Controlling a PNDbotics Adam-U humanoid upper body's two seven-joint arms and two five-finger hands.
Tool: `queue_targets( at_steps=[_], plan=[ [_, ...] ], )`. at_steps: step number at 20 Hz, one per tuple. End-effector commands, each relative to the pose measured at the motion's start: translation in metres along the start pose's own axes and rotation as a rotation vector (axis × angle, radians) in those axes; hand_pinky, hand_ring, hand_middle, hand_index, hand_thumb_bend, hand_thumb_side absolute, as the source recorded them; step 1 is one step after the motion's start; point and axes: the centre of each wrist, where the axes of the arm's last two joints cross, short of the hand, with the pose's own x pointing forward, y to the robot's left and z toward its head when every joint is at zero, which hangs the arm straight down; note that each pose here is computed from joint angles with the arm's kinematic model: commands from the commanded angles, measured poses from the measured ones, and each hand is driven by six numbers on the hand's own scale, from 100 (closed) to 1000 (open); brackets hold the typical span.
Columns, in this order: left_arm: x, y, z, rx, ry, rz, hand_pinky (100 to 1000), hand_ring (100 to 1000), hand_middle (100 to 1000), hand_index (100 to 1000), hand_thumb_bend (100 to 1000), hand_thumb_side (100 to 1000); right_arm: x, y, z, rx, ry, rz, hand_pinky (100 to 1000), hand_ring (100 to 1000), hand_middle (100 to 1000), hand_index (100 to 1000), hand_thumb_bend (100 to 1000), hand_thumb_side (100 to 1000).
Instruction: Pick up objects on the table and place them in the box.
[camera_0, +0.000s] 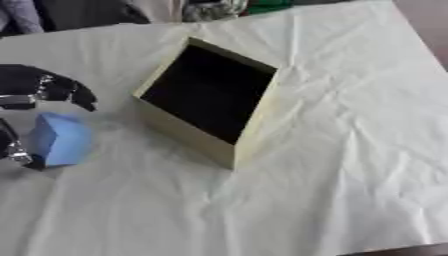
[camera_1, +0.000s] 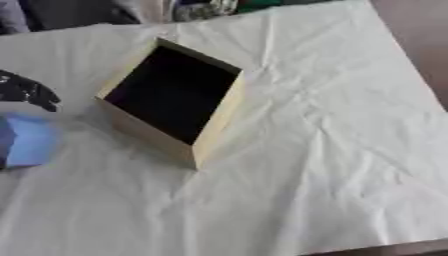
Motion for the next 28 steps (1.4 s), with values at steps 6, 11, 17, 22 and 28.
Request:
queue_targets(
  at_steps=[6, 11, 17, 22, 28],
  plan=[
    [-0.012, 0.017, 0.013, -0.326, -0.201, -0.25, 859, 850, 852, 889, 738, 100, 0.005, -0.004, -0.004, 0.001, -0.016, 0.014, 633, 565, 522, 695, 100, 494],
    [-0.014, 0.007, 0.014, -0.373, -0.189, -0.241, 857, 848, 854, 891, 781, 100, 0.006, -0.004, -0.004, -0.003, -0.017, 0.014, 633, 566, 522, 695, 100, 494],
    [-0.015, -0.003, 0.011, -0.397, -0.193, -0.221, 851, 844, 855, 884, 772, 100, 0.006, -0.003, -0.004, -0.006, -0.016, 0.01, 633, 566, 521, 695, 100, 495],
    [-0.019, -0.012, 0.007, -0.436, -0.18, -0.21, 845, 836, 835, 856, 726, 100, 0.006, -0.003, -0.004, -0.01, -0.016, 0.006, 634, 566, 521, 695, 100, 496],
    [-0.021, -0.018, -0.006, -0.422, -0.203, -0.184, 835, 824, 828, 840, 663, 100, 0.006, -0.003, -0.003, -0.016, -0.015, 0.004, 634, 566, 520, 693, 100, 497]
  ],
)
